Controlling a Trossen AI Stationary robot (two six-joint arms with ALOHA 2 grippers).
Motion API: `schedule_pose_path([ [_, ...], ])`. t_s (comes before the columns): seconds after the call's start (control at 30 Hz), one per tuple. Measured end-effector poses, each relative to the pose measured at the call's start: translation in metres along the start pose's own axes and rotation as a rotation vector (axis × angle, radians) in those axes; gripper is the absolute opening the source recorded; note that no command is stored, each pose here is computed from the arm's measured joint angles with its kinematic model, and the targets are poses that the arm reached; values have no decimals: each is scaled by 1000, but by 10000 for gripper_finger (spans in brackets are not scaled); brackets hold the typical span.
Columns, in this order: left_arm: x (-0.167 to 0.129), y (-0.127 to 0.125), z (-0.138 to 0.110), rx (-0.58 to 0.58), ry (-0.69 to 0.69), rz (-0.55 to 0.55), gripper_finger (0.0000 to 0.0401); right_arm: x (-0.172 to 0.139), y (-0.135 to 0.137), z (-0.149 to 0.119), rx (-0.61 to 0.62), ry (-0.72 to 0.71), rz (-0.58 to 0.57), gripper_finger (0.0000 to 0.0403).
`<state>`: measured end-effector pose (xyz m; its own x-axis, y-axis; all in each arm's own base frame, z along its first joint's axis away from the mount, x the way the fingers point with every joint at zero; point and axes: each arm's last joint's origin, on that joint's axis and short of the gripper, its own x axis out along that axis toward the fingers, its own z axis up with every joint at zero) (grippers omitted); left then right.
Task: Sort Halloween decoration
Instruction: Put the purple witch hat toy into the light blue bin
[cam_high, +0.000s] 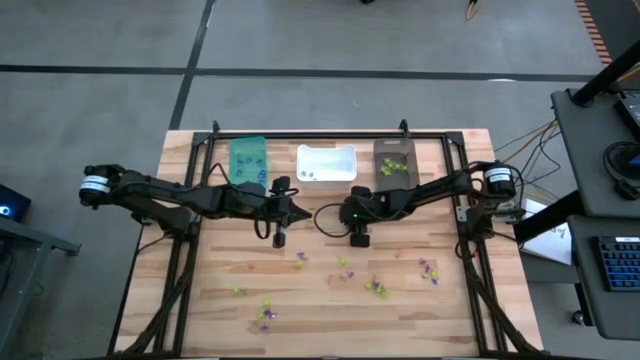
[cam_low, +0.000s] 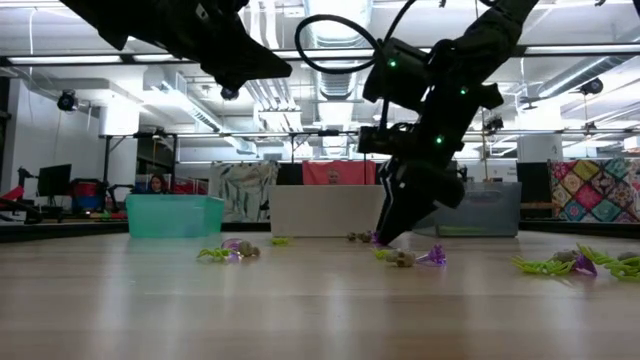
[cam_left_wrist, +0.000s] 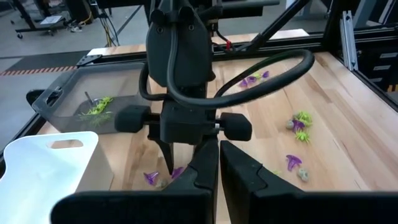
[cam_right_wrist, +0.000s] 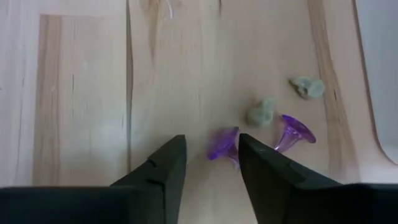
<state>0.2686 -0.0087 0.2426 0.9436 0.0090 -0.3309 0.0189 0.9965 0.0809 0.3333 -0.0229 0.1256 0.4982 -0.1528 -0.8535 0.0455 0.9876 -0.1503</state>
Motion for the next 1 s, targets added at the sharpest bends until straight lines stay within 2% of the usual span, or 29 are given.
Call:
schedule_pose_path([
  [0.37, 0, 0, 0, -1, 1, 0, 0, -1, 0, 1, 2, -8, 22, 18],
  [0.73, 0, -1, -4, -35, -15, -5, 0, -18, -1, 7, 12, -62, 47, 9],
  [1.0, -2, -3, -25, -100, -100, -15, 0, -36, -1, 9, 18, -190, 72, 9],
])
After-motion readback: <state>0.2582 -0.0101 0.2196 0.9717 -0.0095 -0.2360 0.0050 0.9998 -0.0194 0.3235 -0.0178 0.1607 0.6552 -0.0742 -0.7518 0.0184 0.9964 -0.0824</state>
